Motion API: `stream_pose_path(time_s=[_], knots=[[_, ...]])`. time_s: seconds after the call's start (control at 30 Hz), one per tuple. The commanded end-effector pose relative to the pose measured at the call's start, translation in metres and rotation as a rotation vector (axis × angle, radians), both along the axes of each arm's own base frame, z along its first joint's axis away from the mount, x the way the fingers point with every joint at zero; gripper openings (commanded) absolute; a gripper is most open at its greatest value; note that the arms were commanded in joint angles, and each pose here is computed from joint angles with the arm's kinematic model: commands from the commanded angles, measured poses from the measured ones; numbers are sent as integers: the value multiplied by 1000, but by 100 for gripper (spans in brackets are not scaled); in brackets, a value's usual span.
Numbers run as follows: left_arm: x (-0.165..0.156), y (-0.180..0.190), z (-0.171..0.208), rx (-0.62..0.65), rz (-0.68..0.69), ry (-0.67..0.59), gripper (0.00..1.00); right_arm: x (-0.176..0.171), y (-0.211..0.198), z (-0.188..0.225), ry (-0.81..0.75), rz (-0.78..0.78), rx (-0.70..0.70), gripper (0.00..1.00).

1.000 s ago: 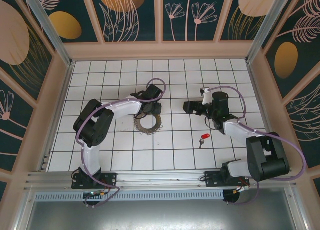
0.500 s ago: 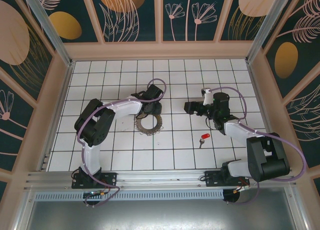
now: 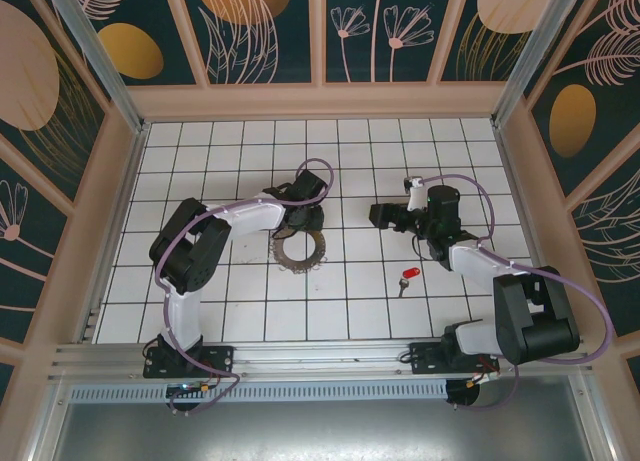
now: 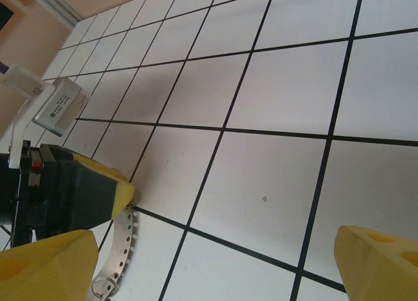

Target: Put the keys on the keyring

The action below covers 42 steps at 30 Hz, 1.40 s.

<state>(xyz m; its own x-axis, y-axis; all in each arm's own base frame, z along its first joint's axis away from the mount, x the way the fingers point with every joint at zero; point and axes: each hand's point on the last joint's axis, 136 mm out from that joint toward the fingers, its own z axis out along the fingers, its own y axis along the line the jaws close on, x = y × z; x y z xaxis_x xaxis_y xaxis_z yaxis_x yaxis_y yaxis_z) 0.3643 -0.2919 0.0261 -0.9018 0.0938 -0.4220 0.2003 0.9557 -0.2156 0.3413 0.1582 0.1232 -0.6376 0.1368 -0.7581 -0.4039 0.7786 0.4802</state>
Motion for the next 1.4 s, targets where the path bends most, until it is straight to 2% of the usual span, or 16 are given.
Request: stream_pose_path(time_s=[0.0,0.4,0.73,1.07,1.37], knots=[[-13,-5,3,-24,-18,28,26,3,-4,11,-41,-22,15,93],[-19,-20,20,-49,-49,5,26,2,-6,8,-36,-26,17,94],[-25,-8,8,6,-47,14,26,1,-9,9,-42,-32,18,93],[-24,-10,1,20,-74,24,31,0,-10,10,-46,-38,15,94],[-30,-14,-7,53,-115,47,30,0,-13,10,-50,-47,19,94]])
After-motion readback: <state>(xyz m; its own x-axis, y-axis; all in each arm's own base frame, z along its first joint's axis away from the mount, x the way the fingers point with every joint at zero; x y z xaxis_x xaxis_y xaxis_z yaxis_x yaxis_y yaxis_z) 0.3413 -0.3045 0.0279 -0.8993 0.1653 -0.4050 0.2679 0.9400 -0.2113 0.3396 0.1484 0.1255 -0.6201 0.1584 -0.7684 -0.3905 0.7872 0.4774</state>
